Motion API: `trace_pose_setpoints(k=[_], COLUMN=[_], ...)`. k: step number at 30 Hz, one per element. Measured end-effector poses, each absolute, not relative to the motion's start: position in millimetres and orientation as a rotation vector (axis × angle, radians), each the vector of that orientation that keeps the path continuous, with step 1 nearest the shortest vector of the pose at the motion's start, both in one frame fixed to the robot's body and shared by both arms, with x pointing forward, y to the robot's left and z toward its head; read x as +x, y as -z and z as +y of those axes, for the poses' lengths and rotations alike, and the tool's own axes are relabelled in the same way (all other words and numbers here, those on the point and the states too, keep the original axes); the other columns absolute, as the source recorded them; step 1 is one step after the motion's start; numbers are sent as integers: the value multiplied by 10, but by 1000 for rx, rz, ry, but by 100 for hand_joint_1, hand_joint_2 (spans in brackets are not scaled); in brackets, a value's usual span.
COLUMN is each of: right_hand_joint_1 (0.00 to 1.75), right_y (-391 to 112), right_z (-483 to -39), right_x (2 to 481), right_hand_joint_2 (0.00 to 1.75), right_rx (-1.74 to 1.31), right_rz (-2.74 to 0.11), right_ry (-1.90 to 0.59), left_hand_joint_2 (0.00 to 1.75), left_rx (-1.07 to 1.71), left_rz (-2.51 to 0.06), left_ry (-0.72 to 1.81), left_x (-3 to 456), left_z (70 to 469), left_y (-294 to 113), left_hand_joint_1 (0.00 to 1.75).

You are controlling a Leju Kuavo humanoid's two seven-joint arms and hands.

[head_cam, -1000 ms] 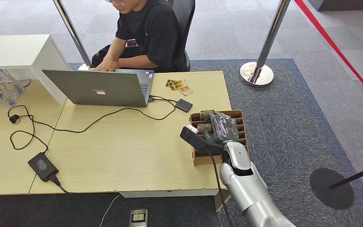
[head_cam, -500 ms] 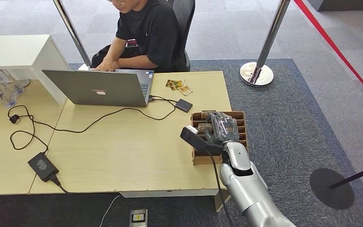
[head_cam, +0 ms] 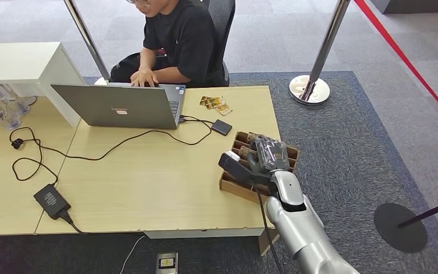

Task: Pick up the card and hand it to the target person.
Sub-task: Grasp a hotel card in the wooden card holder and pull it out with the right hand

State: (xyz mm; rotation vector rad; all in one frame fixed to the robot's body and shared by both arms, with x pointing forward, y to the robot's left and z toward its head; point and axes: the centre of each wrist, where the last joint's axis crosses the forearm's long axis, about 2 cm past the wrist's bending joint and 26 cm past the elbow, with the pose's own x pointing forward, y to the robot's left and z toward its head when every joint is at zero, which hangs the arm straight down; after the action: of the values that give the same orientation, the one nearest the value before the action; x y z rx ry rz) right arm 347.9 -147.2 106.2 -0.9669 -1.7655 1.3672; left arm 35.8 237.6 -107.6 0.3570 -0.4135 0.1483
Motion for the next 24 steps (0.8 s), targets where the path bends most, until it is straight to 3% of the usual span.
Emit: trace_pose_setpoints(k=[24], right_hand_joint_1=[148], right_y=[-1098], right_z=[-1463], right_x=[3474], right_hand_joint_2=[175], right_rx=[-896], right_rz=[-1817], right_ry=[-1323], left_hand_joint_2=[0], left_rx=[359], left_rz=[-414], left_ry=[-139], left_x=[360], left_z=[2377], left_y=[1075], left_hand_joint_1=[0])
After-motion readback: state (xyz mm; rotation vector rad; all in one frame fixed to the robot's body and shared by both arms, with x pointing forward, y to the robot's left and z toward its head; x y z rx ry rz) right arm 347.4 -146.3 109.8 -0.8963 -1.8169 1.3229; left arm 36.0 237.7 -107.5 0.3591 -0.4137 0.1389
